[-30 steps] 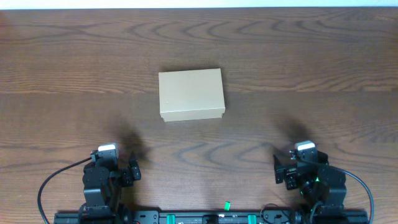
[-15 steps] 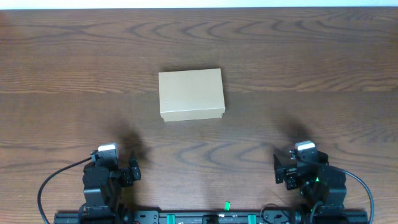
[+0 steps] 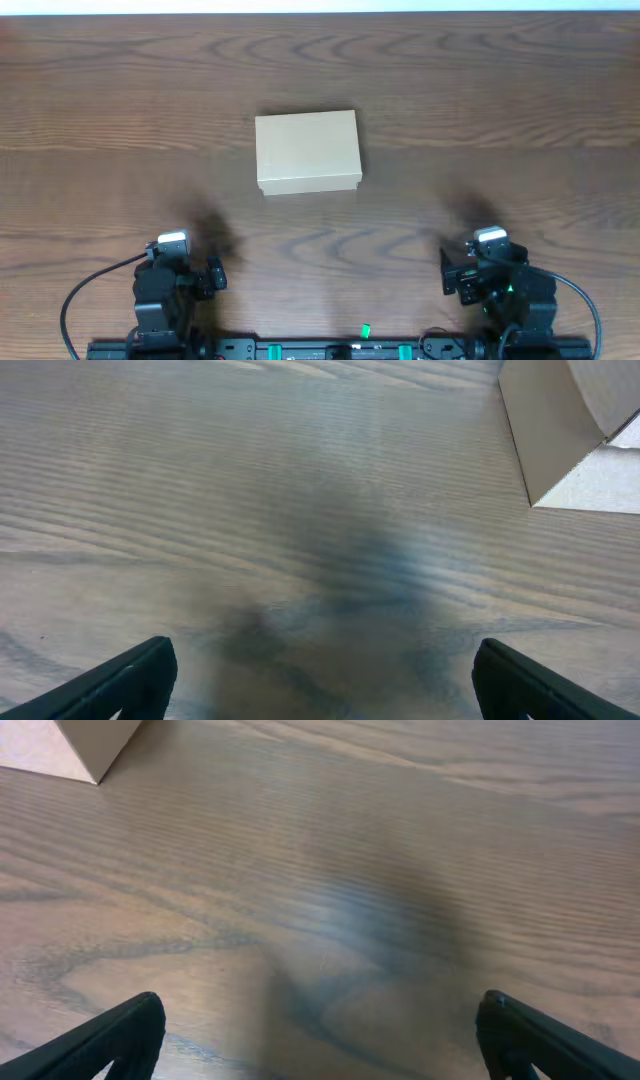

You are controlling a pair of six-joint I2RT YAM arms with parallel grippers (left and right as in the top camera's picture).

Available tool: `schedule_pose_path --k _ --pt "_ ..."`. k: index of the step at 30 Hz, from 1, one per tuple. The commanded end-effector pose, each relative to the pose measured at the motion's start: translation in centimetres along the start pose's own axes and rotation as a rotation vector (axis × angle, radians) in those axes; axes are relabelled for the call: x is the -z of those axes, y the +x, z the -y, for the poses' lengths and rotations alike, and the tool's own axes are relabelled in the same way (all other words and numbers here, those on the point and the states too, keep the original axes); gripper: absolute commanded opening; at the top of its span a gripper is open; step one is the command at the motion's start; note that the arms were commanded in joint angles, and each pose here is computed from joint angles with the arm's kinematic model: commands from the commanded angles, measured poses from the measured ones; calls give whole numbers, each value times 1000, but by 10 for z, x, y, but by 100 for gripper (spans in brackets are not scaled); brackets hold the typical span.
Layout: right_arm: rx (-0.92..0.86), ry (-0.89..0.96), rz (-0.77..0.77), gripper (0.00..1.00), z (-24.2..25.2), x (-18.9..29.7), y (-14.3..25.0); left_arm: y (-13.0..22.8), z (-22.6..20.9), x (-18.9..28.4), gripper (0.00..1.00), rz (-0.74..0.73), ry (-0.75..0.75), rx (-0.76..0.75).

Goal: Pack container

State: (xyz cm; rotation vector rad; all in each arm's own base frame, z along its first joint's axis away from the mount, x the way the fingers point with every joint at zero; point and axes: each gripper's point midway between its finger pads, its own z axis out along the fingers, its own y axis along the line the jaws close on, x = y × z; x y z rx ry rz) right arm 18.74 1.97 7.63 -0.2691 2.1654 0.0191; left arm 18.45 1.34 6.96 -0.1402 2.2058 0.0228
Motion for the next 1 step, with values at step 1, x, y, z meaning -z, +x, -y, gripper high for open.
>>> schedule_pose_path --k 1 --pt "-20 11 -1 99 2 -2 3 6 -2 -3 95 -14 -9 -4"
